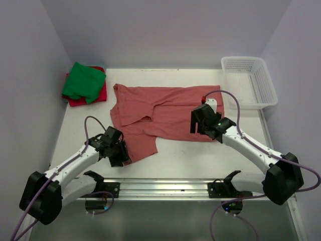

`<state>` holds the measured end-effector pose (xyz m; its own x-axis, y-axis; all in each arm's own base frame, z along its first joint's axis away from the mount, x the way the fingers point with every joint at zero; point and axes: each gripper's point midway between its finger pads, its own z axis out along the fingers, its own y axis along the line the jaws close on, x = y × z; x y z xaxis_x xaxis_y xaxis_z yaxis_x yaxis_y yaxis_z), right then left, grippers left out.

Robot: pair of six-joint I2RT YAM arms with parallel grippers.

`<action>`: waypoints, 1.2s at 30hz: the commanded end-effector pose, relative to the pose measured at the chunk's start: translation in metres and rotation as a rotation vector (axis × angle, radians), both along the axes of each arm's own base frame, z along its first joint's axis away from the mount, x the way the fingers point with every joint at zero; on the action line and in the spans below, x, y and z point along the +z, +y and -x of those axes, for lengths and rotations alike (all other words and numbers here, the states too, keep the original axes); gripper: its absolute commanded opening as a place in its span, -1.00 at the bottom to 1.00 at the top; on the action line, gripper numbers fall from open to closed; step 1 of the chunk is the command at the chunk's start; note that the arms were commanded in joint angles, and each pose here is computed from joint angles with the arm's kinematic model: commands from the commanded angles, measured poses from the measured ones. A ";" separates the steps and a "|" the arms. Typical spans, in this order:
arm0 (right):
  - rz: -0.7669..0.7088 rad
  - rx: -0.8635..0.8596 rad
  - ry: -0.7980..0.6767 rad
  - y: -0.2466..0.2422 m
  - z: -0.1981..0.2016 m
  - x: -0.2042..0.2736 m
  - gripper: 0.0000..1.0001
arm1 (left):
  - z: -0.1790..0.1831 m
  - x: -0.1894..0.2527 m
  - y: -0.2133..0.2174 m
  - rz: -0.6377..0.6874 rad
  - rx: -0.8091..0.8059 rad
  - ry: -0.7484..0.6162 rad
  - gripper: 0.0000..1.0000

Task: Fold and stack the t-shirts
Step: Grap the side of the flattened tshirt closest away from the robot with both arms

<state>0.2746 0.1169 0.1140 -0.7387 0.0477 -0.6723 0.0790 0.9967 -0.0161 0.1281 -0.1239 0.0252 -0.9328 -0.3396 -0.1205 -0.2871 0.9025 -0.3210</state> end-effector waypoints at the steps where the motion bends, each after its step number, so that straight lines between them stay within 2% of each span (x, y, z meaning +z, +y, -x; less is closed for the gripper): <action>1: -0.036 -0.030 -0.026 -0.003 -0.002 0.006 0.73 | -0.009 -0.009 -0.002 -0.007 -0.003 -0.032 -0.02; 2: -0.038 -0.033 -0.027 -0.004 -0.002 0.007 0.73 | -0.007 -0.014 -0.002 -0.006 -0.007 -0.026 -0.28; 4: -0.043 -0.039 -0.034 -0.006 -0.001 0.008 0.72 | -0.010 -0.018 -0.006 0.013 -0.015 -0.039 -0.61; 5: -0.044 -0.040 -0.035 -0.006 -0.001 0.009 0.72 | -0.008 -0.023 -0.006 0.015 -0.016 -0.035 -0.86; 7: -0.048 -0.041 -0.041 -0.007 0.000 0.010 0.71 | -0.011 -0.026 -0.009 0.030 -0.017 -0.040 -1.00; 13: -0.043 -0.046 -0.040 -0.011 0.002 0.008 0.70 | -0.017 -0.019 -0.011 0.030 -0.039 -0.078 -1.00; 17: -0.017 -0.075 -0.021 -0.018 0.002 -0.003 0.70 | -0.035 0.024 -0.017 0.046 -0.044 -0.181 -1.00; 23: -0.010 -0.215 0.010 -0.041 0.004 -0.031 0.72 | -0.055 0.093 -0.015 0.056 -0.019 -0.331 -1.00; 31: -0.050 -0.414 -0.015 -0.077 0.007 -0.047 0.76 | -0.067 0.143 -0.011 0.040 -0.030 -0.432 -1.00; 36: -0.063 -0.466 -0.013 -0.085 0.009 -0.053 0.74 | -0.080 0.191 -0.003 0.021 0.010 -0.549 -1.00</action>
